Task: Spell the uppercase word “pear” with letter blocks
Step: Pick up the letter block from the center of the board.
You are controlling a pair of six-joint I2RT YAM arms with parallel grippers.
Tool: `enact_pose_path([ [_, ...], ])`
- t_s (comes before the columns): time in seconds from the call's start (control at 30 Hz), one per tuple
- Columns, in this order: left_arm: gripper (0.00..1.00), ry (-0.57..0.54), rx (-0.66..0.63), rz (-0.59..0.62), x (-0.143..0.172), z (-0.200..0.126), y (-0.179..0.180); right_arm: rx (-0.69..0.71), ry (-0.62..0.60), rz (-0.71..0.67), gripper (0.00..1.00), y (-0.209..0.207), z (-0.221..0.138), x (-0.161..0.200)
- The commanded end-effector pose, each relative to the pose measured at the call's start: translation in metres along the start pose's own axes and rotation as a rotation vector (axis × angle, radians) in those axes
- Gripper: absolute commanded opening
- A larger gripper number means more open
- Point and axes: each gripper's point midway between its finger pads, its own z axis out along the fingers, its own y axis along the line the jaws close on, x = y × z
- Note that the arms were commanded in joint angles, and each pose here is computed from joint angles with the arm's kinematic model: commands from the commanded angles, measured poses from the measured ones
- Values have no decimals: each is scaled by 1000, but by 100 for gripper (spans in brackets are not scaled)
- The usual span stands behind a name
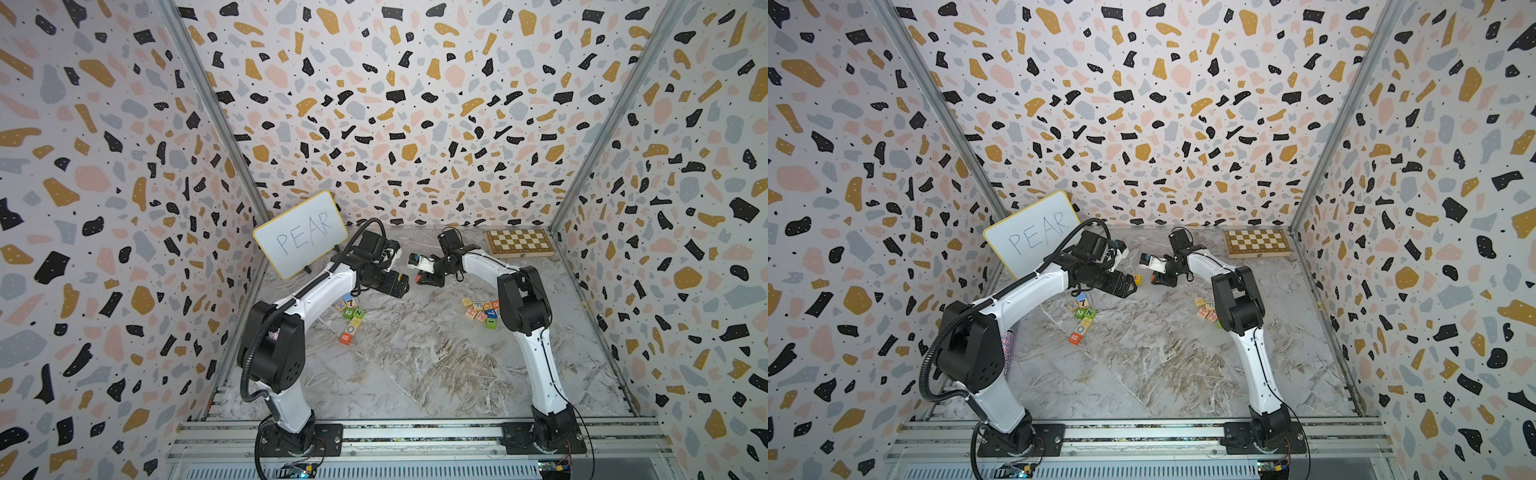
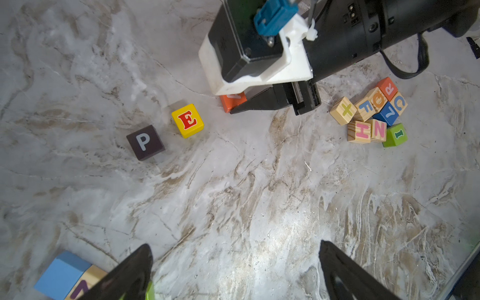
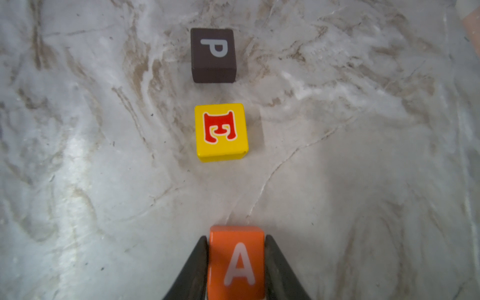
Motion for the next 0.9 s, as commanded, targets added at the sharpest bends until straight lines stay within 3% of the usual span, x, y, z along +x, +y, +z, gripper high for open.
enact_pose_path([
  [0.0, 99, -17, -13, 22, 0, -11, -2, -20, 38, 8, 34, 7, -6, 0],
  [0.23, 99, -25, -20, 27, -3, -13, -2, -11, -11, 29, 26, 6, -21, -18],
  [0.4, 99, -60, -22, 30, -8, -18, -3, 63, -111, 160, 19, -5, -52, -53],
  [0.53, 99, -104, -27, 35, -14, -27, -4, 148, -179, 369, 15, -14, -73, -70],
  [0.77, 99, -141, -66, 36, -15, -31, 2, 422, -177, 941, 14, -45, -83, -54],
  [0.87, 99, -151, -59, 30, -17, -29, 2, 475, -166, 991, 14, -37, -72, -61],
])
